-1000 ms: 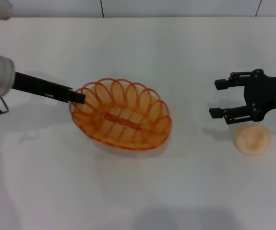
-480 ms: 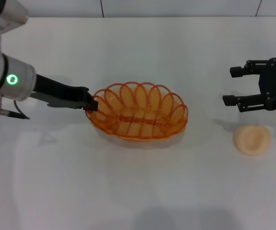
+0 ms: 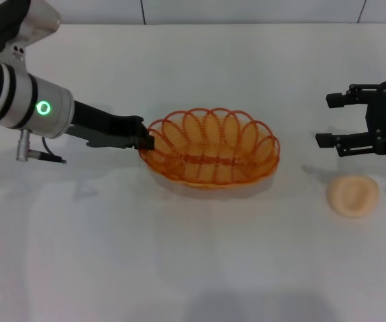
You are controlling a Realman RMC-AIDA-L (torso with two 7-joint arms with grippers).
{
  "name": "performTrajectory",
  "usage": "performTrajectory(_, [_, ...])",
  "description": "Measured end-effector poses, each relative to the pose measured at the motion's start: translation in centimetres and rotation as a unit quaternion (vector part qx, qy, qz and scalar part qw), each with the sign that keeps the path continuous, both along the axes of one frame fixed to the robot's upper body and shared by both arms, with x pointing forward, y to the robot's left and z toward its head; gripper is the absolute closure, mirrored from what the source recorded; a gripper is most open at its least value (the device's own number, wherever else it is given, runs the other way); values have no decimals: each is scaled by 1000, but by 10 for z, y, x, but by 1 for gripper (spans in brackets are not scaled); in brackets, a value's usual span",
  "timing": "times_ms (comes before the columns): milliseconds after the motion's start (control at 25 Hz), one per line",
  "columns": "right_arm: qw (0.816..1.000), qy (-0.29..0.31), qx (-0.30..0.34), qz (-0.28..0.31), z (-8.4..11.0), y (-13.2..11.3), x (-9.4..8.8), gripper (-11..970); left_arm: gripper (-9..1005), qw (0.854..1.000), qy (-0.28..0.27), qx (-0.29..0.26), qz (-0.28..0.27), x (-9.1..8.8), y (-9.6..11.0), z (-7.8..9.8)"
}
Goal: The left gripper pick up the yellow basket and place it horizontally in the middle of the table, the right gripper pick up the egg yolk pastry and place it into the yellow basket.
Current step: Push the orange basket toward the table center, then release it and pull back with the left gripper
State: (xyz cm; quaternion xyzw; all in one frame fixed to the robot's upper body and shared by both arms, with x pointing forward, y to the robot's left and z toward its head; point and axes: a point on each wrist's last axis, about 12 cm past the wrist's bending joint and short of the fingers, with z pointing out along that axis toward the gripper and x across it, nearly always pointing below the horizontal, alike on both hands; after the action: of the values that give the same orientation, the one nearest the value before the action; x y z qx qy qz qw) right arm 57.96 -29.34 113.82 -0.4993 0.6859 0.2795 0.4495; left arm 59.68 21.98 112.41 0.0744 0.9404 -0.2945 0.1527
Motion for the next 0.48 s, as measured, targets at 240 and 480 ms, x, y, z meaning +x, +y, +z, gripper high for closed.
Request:
performTrajectory(240, [1000,-1,-2,-7,-1,-1,1,176,921,1000,6,-3,-7,0,-4,-3])
performTrajectory(480, [1000,-3,-1,-10,-2,1,2,177,914,1000,22,-4,-11,-3,-6,-7])
